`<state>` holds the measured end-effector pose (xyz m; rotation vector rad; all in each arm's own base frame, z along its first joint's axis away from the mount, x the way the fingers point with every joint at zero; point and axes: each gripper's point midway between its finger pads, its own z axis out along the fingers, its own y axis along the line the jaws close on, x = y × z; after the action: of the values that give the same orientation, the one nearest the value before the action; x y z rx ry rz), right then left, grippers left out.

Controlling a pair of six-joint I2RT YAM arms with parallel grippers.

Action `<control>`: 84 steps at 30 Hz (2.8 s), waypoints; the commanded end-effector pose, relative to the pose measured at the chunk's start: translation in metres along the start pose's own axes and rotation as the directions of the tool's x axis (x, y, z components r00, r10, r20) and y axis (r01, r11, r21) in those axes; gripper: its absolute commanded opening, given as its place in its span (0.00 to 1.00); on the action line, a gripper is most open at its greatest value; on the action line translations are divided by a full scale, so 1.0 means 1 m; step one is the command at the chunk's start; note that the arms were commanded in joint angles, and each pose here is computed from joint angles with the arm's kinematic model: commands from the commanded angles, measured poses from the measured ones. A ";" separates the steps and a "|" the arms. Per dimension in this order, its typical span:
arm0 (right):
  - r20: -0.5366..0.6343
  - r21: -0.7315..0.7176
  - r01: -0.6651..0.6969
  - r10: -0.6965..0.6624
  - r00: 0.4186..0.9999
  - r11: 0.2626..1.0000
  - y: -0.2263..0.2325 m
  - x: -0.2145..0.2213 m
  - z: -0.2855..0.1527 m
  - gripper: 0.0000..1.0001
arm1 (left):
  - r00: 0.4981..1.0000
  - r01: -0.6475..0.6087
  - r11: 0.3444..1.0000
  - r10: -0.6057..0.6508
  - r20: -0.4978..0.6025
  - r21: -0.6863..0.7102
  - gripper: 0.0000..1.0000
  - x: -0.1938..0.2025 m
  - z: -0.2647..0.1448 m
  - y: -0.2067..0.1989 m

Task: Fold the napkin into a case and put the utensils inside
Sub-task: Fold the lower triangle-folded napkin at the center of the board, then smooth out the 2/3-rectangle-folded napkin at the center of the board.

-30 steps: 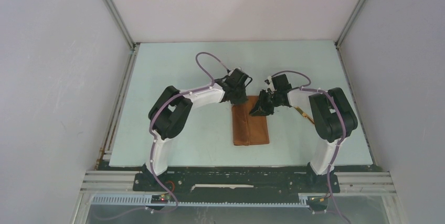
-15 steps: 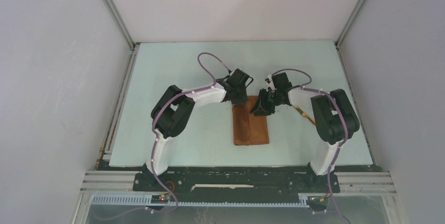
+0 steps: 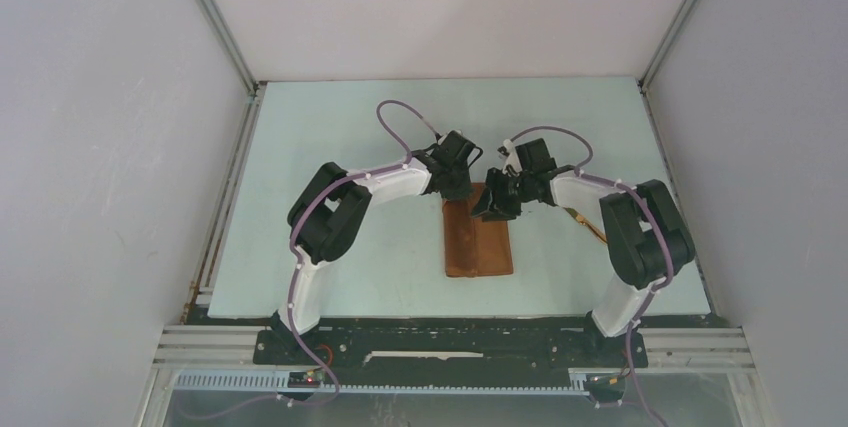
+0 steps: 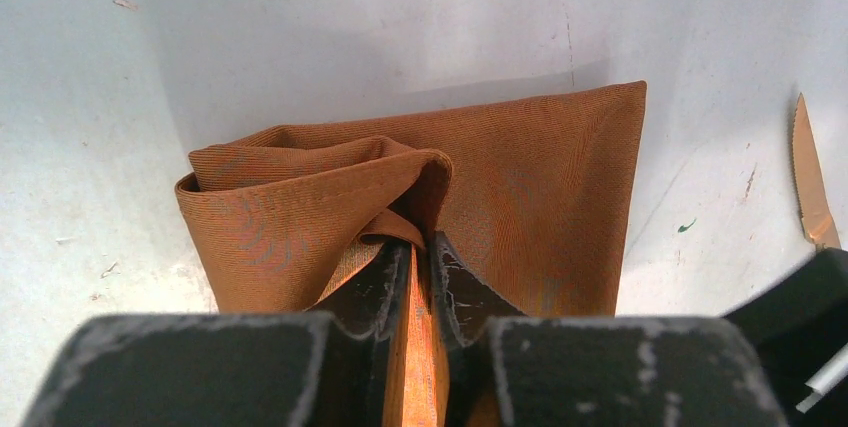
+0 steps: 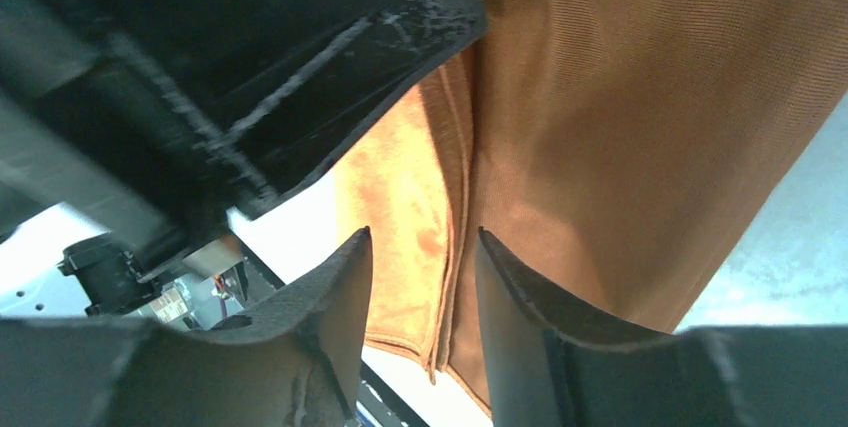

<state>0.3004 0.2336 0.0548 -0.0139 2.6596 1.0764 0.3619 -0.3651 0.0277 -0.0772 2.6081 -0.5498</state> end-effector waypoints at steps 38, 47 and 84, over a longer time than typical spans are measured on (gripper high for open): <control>-0.035 0.030 -0.028 0.029 0.999 0.999 -0.025 -0.005 0.024 0.00 | 0.973 0.186 0.861 -0.227 0.030 0.473 0.14 -0.071 -0.062 0.014; -0.041 0.036 -0.029 0.030 0.999 0.999 -0.027 -0.003 0.025 0.00 | 0.966 0.235 0.854 -0.257 -0.017 0.465 0.08 -0.059 -0.027 0.021; 0.040 0.074 0.060 -0.063 0.997 0.995 0.012 -0.025 -0.025 0.41 | 0.921 0.355 0.763 -0.383 -0.066 0.541 0.10 -0.031 0.009 0.029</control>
<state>0.3037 0.2224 0.0331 0.0414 2.7847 0.9717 0.3888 -0.3416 0.0269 -0.3756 2.3121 -1.4010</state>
